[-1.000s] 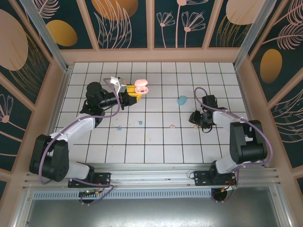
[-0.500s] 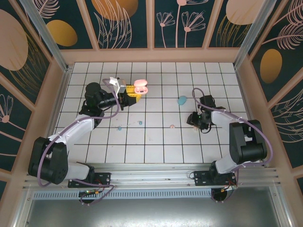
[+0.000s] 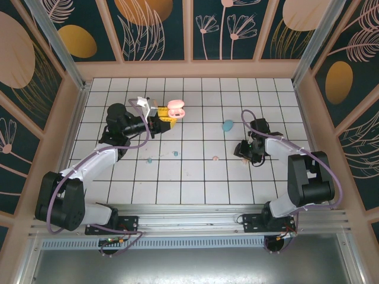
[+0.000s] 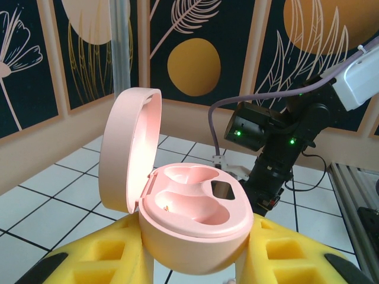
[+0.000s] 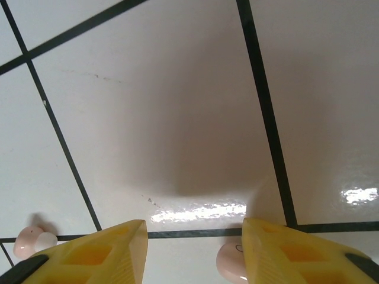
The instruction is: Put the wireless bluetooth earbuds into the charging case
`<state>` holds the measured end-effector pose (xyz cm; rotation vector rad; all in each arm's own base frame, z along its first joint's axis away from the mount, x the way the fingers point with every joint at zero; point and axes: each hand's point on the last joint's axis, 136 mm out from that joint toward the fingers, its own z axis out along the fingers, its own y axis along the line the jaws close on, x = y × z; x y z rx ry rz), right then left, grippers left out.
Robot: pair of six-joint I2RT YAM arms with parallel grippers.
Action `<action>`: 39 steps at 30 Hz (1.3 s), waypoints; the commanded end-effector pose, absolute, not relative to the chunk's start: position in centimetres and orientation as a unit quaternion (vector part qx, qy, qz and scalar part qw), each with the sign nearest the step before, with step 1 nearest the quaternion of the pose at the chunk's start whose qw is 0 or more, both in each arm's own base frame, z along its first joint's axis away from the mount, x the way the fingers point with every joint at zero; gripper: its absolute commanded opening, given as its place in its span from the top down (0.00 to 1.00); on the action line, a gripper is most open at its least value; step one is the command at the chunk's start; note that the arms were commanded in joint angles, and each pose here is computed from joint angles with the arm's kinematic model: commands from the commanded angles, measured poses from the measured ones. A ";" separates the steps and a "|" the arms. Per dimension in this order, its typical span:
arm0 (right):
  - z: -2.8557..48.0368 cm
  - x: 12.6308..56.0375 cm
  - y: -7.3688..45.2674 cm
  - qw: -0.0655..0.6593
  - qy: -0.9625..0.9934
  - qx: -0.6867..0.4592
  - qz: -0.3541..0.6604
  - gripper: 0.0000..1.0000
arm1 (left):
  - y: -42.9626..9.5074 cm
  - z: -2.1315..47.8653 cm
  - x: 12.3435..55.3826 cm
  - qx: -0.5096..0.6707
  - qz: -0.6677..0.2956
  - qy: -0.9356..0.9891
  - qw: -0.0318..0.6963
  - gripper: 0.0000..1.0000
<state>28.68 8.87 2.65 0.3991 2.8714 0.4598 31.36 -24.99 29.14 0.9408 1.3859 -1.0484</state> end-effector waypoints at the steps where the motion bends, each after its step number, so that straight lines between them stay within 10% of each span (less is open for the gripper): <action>1: 2.4 27.9 8.5 0.079 0.975 0.149 0.146 0.54 | -24.8 30.1 30.7 0.408 -0.436 0.570 0.565 0.86; 39: 2.4 24.8 10.8 0.040 0.960 0.190 0.200 0.50 | -24.6 30.3 30.5 0.408 -0.430 0.570 0.569 0.86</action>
